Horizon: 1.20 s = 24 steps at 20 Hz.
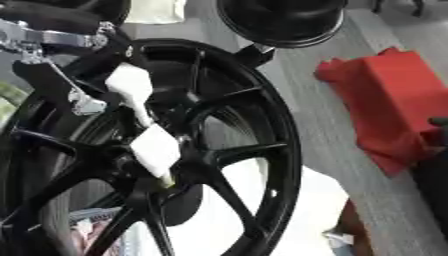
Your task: Pull the pin out of the wheel hub.
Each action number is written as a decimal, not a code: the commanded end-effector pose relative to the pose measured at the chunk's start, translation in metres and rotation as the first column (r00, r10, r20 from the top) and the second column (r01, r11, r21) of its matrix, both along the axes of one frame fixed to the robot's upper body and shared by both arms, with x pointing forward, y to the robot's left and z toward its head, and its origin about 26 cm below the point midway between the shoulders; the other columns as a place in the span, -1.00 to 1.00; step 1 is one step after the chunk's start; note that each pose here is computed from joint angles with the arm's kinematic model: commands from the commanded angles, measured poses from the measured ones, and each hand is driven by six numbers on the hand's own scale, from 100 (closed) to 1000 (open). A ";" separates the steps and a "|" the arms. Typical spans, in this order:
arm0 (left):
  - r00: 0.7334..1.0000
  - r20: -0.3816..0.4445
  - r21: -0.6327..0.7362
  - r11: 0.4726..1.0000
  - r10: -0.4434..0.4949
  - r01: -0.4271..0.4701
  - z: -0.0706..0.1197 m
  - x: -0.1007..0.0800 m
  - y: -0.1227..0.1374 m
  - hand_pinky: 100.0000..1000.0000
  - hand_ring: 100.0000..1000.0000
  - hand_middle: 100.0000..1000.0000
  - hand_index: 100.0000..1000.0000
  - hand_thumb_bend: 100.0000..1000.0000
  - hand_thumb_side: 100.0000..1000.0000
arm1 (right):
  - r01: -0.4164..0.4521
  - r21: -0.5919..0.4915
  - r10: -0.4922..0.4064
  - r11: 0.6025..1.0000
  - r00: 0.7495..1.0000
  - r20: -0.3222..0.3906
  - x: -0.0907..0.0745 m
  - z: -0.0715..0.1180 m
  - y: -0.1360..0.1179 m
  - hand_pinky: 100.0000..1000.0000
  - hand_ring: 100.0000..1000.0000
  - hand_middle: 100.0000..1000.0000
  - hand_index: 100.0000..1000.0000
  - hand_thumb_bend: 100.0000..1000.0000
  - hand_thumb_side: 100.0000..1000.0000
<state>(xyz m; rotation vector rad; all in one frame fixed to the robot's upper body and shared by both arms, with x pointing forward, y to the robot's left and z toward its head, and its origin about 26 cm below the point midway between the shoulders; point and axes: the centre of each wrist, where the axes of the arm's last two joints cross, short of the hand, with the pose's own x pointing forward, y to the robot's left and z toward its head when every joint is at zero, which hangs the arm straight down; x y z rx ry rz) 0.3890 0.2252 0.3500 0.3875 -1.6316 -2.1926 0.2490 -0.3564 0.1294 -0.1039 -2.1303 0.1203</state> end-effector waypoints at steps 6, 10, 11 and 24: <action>0.996 0.046 -0.030 0.996 -0.079 0.081 0.044 -0.015 0.007 0.32 -0.08 -0.52 -0.44 -1.00 -0.53 | 0.006 -0.009 -0.005 1.000 1.000 0.023 -0.003 0.008 -0.002 0.90 0.42 -0.09 0.21 -0.90 -0.83; 0.995 0.043 -0.106 0.990 -0.090 0.094 0.059 -0.020 0.010 0.31 -0.11 -0.55 -0.45 -1.00 -0.42 | 0.008 -0.008 -0.008 1.000 1.000 0.024 -0.004 0.007 -0.002 0.90 0.42 -0.09 0.21 -0.90 -0.83; 0.995 0.045 -0.129 0.987 -0.093 0.098 0.063 -0.021 0.012 0.30 -0.12 -0.56 -0.46 -1.00 -0.38 | 0.009 -0.007 -0.009 1.000 1.000 0.024 -0.004 0.007 -0.002 0.90 0.42 -0.09 0.21 -0.90 -0.83; 0.994 0.103 -0.357 0.934 0.033 0.006 0.111 -0.049 0.091 0.30 -0.14 -0.60 -0.48 -1.00 -0.31 | 0.041 -0.006 -0.040 0.999 0.999 0.027 -0.008 0.006 -0.009 0.90 0.42 -0.09 0.21 -0.91 -0.83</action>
